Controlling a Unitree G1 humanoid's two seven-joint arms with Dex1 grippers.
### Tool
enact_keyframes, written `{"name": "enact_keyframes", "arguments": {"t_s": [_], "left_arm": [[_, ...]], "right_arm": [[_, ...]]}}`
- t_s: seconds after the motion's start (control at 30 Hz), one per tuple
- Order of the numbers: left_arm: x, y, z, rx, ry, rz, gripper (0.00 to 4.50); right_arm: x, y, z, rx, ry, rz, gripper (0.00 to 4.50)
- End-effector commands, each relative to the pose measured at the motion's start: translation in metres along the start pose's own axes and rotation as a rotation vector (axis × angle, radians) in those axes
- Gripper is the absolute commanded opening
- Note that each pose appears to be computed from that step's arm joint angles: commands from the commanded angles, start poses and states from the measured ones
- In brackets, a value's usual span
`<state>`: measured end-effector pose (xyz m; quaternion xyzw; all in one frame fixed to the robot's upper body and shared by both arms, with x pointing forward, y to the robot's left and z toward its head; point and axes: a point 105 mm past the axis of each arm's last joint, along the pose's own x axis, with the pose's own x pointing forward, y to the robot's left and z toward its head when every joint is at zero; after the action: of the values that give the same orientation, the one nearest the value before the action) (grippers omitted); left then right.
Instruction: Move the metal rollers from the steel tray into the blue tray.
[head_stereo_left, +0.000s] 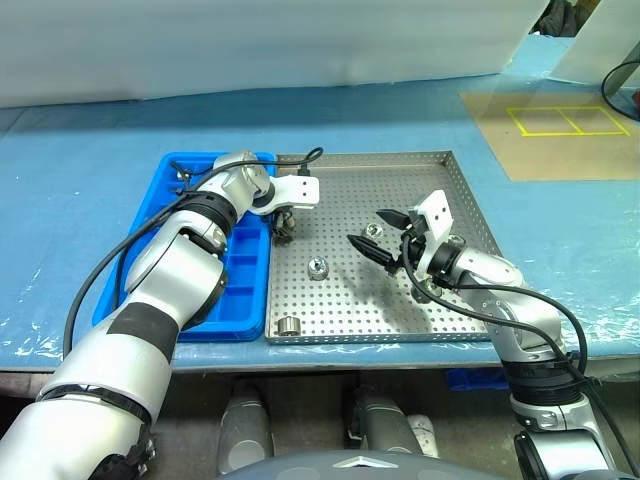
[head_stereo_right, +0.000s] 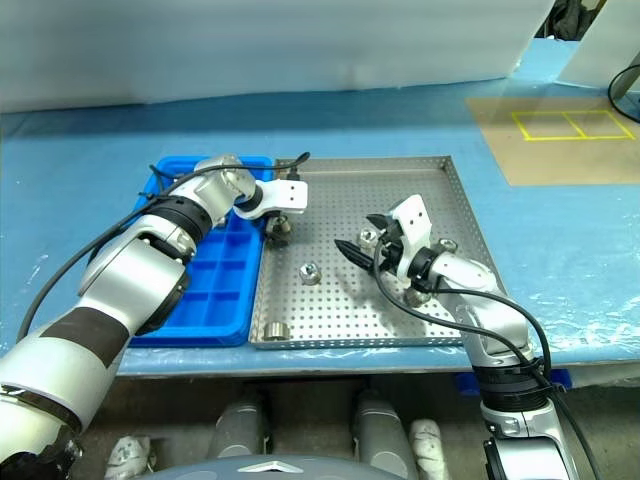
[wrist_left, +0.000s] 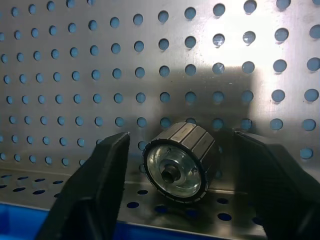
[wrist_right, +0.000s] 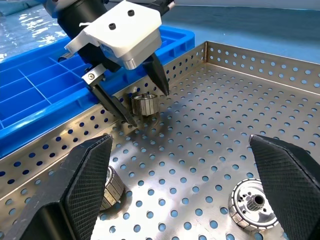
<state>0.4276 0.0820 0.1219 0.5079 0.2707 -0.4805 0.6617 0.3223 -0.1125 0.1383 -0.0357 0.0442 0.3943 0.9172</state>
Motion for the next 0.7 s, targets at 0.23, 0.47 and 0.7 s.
{"name": "enact_keyframes", "arguments": {"t_s": [0.23,0.47,0.7], "left_arm": [[-0.011,0.009,0.009,-0.040,-0.008,0.008,1.90],[-0.014,0.015,0.033,-0.202,-0.204,0.036,1.90],[-0.027,0.038,0.053,-0.374,-0.452,0.195,1.90]], "right_arm": [[0.000,0.002,0.016,-0.042,-0.052,0.009,4.50],[-0.001,0.001,0.013,-0.046,-0.035,0.009,4.50],[0.004,0.001,0.013,-0.050,-0.031,0.028,4.50]]}}
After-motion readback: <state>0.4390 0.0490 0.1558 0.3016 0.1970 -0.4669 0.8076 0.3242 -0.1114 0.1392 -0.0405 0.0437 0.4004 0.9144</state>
